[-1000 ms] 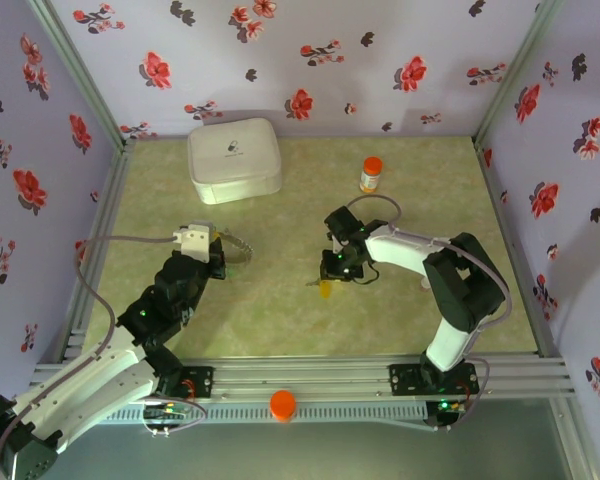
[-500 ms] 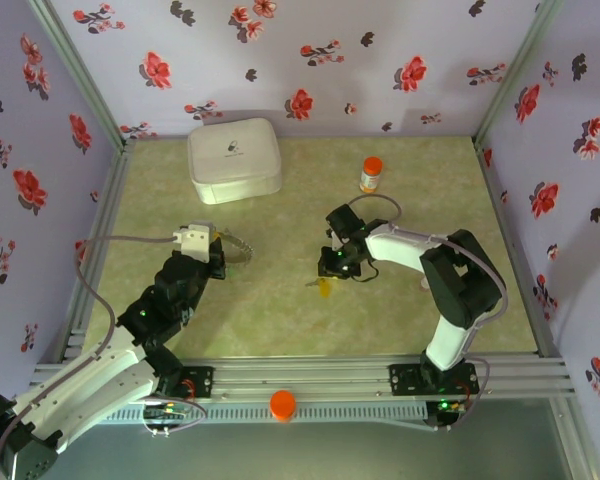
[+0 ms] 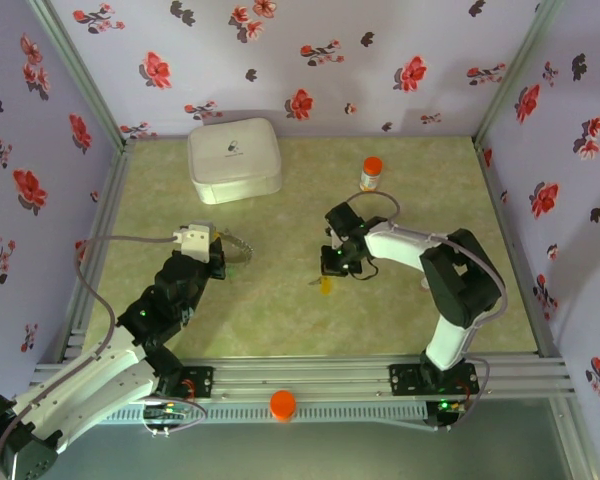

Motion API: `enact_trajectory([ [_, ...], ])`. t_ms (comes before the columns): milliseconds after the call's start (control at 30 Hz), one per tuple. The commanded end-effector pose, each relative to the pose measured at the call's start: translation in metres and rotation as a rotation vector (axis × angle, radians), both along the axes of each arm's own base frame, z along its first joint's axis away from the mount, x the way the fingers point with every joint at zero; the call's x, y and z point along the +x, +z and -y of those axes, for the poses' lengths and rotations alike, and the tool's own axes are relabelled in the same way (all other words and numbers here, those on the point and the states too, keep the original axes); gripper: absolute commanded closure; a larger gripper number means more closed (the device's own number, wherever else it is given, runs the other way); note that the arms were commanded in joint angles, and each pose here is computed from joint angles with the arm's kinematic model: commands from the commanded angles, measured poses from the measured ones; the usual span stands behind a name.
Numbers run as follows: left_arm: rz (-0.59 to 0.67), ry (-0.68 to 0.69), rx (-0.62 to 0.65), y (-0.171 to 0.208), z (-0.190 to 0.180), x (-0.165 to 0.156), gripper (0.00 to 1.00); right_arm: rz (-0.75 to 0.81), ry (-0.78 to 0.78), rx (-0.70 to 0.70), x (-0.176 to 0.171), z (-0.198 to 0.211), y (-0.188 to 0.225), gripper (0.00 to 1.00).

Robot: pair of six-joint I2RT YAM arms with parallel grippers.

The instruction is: Put the keys on the keyring

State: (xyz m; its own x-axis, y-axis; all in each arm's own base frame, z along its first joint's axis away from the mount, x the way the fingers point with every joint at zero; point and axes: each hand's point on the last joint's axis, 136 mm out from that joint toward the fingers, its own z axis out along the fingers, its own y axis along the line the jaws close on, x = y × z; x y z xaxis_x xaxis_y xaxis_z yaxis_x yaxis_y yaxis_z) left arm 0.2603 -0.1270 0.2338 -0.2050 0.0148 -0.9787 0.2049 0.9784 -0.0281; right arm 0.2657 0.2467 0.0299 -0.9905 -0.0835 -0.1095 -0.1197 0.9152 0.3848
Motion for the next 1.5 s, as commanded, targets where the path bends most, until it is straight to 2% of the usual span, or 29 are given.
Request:
enact_trajectory([
  [0, 0.061, -0.003, -0.036, 0.025, 0.0, 0.001, 1.0, 0.105, 0.08, -0.064, 0.003, 0.008, 0.032, 1.0],
  [133, 0.066, -0.004, -0.034, 0.027, 0.001, 0.001, 1.0, 0.167, 0.193, -0.193, -0.013, 0.017, 0.044, 1.0],
  [200, 0.07, -0.005, -0.034, 0.028, 0.001, 0.001, 1.0, 0.204, 0.259, -0.207, -0.021, 0.011, 0.049, 1.0],
  [500, 0.06, -0.038, -0.025, 0.023, 0.006, 0.0, 1.0, 0.296, 0.42, 0.042, -0.042, -0.038, 0.072, 1.0],
  [767, 0.063, -0.273, -0.016, 0.02, 0.044, -0.013, 1.0, 0.537, 0.535, 0.226, -0.056, -0.049, 0.114, 1.0],
  [900, 0.061, -0.367, -0.017, 0.017, 0.058, -0.021, 1.0, 0.454, 0.596, 0.324, -0.082, -0.056, 0.109, 1.0],
  [1033, 0.055, -0.399, -0.033, 0.016, 0.062, -0.025, 1.0, 0.262, 0.588, 0.391, -0.106, -0.064, 0.096, 1.0],
  [1167, 0.054, -0.402, -0.038, 0.013, 0.062, -0.026, 1.0, 0.166, 0.543, 0.346, -0.107, -0.064, 0.078, 1.0],
  [1300, 0.055, -0.399, -0.043, 0.014, 0.062, -0.026, 1.0, 0.195, 0.424, 0.374, -0.086, -0.078, 0.076, 1.0],
  [1467, 0.061, -0.373, -0.048, 0.014, 0.058, -0.024, 1.0, 0.352, 0.239, 0.304, -0.036, -0.082, 0.078, 1.0],
])
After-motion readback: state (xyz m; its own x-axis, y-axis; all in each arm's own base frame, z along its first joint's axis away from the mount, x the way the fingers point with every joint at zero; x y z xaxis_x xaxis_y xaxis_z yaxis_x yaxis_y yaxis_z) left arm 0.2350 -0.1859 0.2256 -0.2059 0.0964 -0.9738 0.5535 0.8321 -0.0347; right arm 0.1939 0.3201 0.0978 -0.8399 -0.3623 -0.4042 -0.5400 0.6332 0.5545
